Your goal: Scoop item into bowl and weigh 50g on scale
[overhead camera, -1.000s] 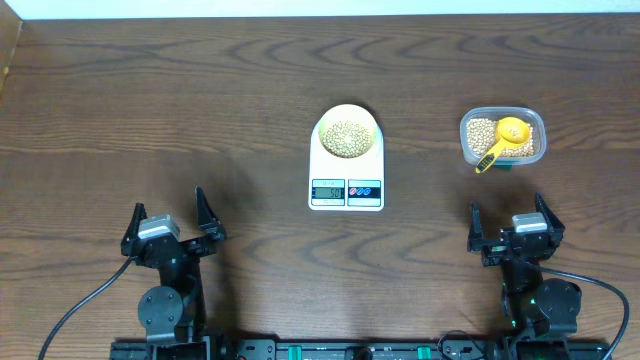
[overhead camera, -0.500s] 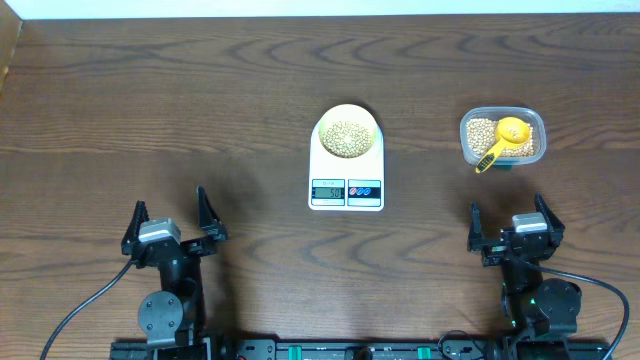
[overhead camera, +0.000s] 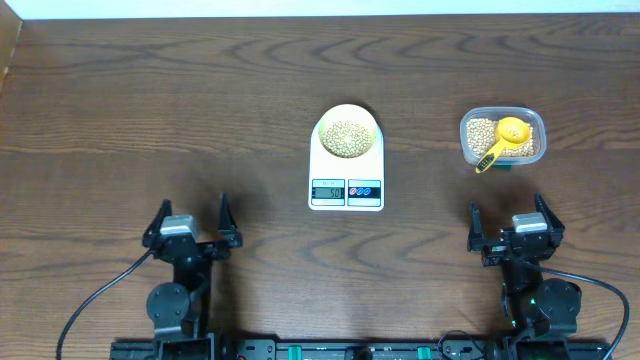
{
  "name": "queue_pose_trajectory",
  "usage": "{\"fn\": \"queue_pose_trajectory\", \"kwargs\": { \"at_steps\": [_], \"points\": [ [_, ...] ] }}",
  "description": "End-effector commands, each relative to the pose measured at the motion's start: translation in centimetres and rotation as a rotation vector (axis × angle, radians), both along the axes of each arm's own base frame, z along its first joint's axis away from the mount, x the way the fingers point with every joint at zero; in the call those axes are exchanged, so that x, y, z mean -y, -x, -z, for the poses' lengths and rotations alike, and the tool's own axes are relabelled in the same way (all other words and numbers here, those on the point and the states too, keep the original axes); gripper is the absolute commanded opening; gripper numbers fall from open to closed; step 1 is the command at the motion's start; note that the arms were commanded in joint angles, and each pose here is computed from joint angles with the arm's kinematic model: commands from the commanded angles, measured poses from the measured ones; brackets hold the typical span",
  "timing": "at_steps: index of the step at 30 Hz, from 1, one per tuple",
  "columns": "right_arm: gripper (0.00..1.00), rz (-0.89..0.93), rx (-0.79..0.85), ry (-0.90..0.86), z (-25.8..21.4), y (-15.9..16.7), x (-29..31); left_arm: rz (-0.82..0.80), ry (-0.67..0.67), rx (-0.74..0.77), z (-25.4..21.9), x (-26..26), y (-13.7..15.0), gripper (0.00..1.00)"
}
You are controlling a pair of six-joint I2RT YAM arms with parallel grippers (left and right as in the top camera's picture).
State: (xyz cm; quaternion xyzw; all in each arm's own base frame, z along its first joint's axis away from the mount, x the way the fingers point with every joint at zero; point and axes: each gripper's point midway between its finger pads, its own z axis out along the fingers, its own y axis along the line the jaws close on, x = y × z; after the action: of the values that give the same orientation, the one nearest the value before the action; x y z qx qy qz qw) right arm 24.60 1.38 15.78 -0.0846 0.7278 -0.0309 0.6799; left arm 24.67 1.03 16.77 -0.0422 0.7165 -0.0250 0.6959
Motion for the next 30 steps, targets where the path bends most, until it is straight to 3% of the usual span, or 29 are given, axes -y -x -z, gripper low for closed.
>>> {"fn": "queue_pose_trajectory", "kwargs": {
  "at_steps": [1, 7, 11, 30],
  "points": [
    [0.99, 0.002, -0.001, -0.013, 0.1, 0.0, -0.1, 0.078, -0.012, -0.028, 0.8, 1.3, 0.1, 0.98],
    [0.99, 0.002, -0.001, -0.013, 0.1, 0.0, -0.1, 0.085, -0.02, -0.104, 2.6, 1.4, 0.3, 0.98],
    [0.99, 0.002, -0.001, -0.013, 0.1, 0.0, -0.1, 0.073, -0.07, -0.107, 2.7, 1.1, 0.3, 0.98],
    [0.99, 0.002, -0.001, -0.013, 0.1, 0.0, -0.1, 0.052, -0.071, -0.115, 2.9, 0.8, 0.3, 0.98]
  ]
}}
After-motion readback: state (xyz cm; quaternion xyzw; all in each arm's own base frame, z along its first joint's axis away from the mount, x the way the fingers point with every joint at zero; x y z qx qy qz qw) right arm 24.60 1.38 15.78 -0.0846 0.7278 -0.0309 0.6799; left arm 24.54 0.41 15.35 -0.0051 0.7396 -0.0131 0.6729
